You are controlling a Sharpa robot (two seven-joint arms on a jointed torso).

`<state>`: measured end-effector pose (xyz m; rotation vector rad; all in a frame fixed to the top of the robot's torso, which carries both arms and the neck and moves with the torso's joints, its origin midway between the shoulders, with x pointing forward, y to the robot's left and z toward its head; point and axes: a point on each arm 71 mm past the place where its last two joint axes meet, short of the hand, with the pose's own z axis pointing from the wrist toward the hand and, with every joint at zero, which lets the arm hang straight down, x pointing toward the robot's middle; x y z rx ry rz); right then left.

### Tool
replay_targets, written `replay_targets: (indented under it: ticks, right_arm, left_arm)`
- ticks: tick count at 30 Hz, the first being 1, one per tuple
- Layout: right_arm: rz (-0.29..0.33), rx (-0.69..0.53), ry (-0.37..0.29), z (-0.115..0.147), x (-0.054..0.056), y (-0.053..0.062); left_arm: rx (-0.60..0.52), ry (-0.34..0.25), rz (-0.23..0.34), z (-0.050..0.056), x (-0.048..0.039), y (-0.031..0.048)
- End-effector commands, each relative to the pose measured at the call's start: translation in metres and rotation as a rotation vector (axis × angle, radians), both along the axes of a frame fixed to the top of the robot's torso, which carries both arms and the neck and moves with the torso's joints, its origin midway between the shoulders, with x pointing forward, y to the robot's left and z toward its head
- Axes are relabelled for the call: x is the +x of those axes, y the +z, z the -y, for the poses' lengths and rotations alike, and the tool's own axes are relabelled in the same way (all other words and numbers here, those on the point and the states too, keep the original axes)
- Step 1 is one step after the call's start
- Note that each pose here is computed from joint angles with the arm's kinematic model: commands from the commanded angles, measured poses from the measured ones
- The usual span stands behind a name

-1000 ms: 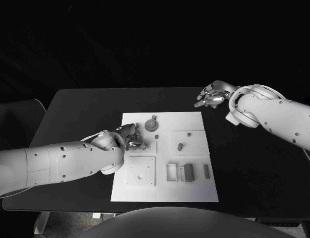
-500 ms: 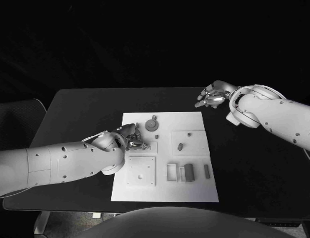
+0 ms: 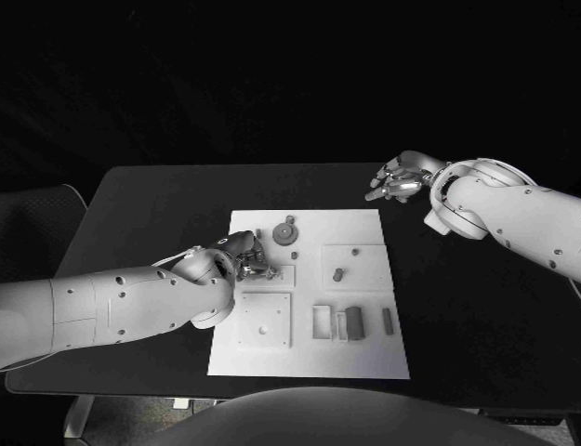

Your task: Assemble the parts on the task board

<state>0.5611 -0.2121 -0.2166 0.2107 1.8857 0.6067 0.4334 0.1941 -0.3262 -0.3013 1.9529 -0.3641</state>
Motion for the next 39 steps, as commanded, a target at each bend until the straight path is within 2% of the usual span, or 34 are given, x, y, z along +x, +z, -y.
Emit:
replay_targets:
  ticks: [1,18,39]
  right_arm:
    - [-0.007,-0.004,0.011,-0.0009,-0.0005,-0.0006]
    - [-0.008,-0.005,0.011,-0.0006,-0.0005,-0.0007]
    - [-0.011,-0.006,0.013,-0.0013,-0.0006,-0.0009]
  left_arm:
    - [-0.011,0.001,0.031,0.0003,0.0003,0.0009]
    - [-0.018,-0.002,0.043,-0.0009,0.0003,0.0018]
    - [-0.003,-0.020,0.010,0.0007,0.0022,-0.0018]
